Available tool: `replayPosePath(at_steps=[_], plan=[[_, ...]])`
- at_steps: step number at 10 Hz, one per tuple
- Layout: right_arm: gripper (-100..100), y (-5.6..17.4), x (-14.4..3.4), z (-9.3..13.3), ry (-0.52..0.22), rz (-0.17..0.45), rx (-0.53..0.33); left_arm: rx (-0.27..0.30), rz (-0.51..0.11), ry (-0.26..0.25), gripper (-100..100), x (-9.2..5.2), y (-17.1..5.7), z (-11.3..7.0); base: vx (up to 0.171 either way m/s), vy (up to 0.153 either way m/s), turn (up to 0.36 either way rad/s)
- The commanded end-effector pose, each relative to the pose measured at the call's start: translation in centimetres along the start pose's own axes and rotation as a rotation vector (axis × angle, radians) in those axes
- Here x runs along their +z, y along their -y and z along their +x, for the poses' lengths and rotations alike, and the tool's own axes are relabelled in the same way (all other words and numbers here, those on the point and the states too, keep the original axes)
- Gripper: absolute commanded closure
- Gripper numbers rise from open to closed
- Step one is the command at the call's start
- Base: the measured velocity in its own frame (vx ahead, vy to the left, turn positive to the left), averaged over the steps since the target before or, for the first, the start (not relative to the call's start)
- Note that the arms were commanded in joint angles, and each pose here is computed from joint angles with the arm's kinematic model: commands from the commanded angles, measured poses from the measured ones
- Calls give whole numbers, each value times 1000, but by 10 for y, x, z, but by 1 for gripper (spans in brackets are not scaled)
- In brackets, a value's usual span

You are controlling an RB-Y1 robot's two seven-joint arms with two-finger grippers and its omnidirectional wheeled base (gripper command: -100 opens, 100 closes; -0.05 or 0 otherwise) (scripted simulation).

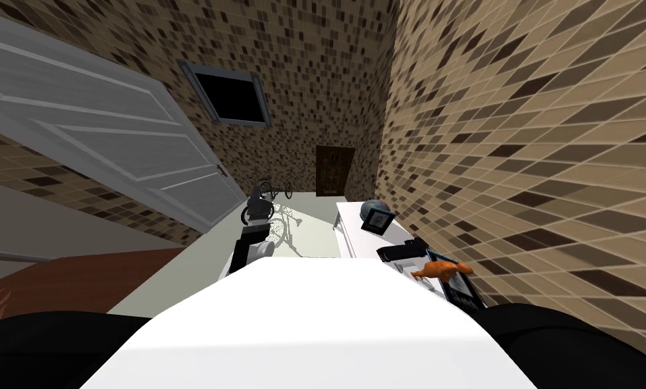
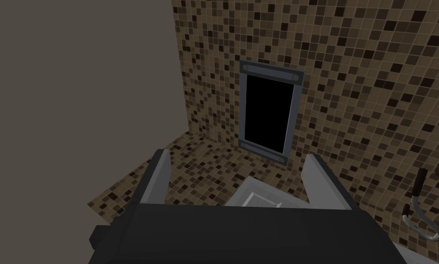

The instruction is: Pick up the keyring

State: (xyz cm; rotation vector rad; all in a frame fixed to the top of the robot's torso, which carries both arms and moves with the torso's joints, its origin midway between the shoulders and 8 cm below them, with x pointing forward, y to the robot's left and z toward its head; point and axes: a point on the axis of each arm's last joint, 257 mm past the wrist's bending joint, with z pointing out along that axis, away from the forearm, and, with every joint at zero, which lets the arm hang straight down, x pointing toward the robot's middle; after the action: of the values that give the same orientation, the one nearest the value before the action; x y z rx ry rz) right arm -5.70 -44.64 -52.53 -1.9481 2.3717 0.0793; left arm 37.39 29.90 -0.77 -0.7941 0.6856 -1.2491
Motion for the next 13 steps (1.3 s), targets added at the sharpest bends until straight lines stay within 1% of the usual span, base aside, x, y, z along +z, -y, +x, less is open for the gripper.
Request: replayPosePath(at_steps=[1,3,4,5,8,9,10,13], plan=[[-100,-5,-4,18,-35,-9,-45,0,0,0,0,0,0,0,34,-62,119],[-100,-3,-3,18,-34,-8,-43,0,0,0,0,0,0,0,14,-32,22],[0,-4,-3,18,-35,-8,-44,0,0,0,0,0,0,0,0,0,0],[-100,-3,4,17,-36,-6,-35,0,0,0,0,0,0,0,-20,-8,72],[-100,-3,19,13,-37,-2,-15,0,0,0,0,0,0,0,-39,-7,79],[-100,-3,16,15,-36,-2,-19,0,0,0,0,0,0,0,-19,-2,11],[100,-3,17,15,-36,-3,-19,0,0,0,0,0,0,0,0,0,0],[100,-3,17,15,-36,-3,-21,0,0,0,0,0,0,0,0,0,0]])
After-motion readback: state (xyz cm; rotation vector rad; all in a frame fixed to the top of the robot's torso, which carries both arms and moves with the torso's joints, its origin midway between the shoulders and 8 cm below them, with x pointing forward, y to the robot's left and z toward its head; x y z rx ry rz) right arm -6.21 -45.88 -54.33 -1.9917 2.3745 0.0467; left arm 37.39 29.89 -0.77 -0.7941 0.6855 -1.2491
